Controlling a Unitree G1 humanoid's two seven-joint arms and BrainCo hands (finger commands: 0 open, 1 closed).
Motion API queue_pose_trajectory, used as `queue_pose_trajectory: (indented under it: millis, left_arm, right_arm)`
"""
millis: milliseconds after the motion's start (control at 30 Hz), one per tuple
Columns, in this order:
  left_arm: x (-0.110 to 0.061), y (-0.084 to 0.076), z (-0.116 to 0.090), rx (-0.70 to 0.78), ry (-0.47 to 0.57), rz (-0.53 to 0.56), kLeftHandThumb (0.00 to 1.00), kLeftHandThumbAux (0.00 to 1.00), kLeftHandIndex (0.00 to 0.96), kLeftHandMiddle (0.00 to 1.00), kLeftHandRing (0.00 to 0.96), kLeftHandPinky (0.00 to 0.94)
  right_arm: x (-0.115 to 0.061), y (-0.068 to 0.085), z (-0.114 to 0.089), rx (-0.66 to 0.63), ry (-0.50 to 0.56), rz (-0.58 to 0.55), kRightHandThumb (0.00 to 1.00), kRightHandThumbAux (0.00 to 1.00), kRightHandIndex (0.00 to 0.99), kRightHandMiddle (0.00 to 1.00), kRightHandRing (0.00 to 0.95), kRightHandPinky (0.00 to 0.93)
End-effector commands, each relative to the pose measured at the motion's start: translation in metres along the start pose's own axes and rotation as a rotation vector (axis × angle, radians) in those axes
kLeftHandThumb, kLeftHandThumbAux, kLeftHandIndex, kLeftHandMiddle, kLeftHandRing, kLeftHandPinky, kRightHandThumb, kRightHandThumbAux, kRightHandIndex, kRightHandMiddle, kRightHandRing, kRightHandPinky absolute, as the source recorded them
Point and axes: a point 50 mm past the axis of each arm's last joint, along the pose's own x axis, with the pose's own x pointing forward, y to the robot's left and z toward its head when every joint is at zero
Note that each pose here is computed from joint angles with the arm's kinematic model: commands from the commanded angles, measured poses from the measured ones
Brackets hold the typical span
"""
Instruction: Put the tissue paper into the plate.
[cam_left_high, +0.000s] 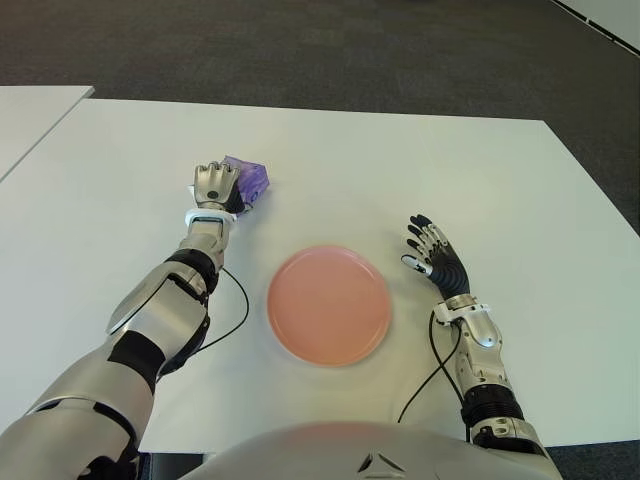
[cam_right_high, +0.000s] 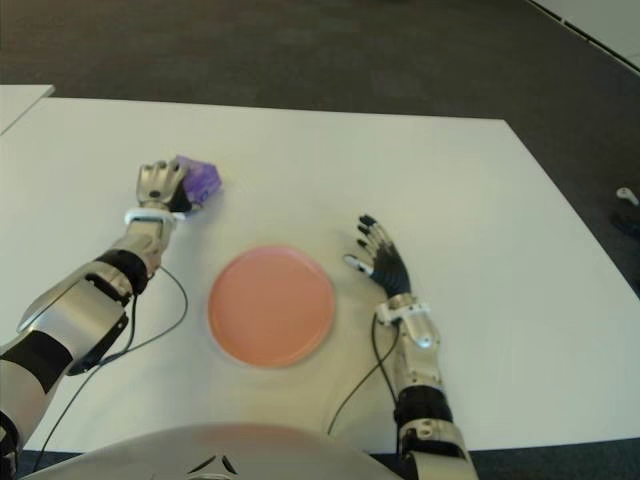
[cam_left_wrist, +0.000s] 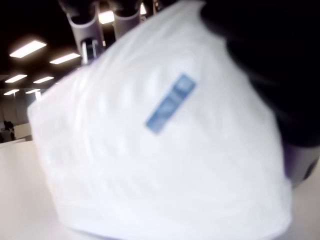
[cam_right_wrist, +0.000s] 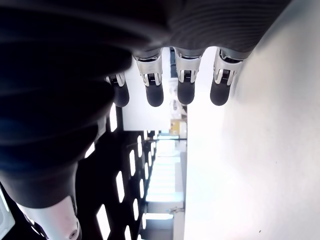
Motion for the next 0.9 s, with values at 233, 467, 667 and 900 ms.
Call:
queue_pose_trajectory:
  millis: [233, 467, 667, 900]
  left_arm:
    - [-0.0363, -0.0501, -0.0156, 0.086, 0.012, -0.210, 0.724, 0.694, 0.436, 0.834, 0.847, 0.896]
    - [-0.0394, -0.0489, -0.0152, 0.142, -0.029, -0.110, 0.724, 0.689, 0.436, 0.839, 0.847, 0.894]
    - [-0.0388, -0.0481, -0.0147, 0.125, -0.027, -0.103, 0.727, 0.687, 0.435, 0.840, 0.848, 0.904]
    - [-0.0396, -0.0459, -0.0119, 0.082, -0.025, -0.040, 0.731, 0.687, 0.435, 0.835, 0.849, 0.897]
  right_arm:
    - [-0.0417, 0.0090, -0.0539, 0.092, 0.267, -0.032, 0.000, 0.737, 0.000, 0.000, 0.000, 0.000]
    - [-0.0396, 0.0105, -0.0537, 0.090, 0.256, -0.013, 0.000, 0.727, 0.000, 0.000, 0.000, 0.000]
    - [-0.0386, 0.0115, -0.0532, 0.092, 0.247, -0.004, 0.000, 0.735, 0.000, 0.000, 0.000, 0.000]
    - [-0.0389, 0.0112, -0.0533, 0.102, 0.248, -0.015, 0.000, 0.748, 0.000, 0.000, 0.000, 0.000]
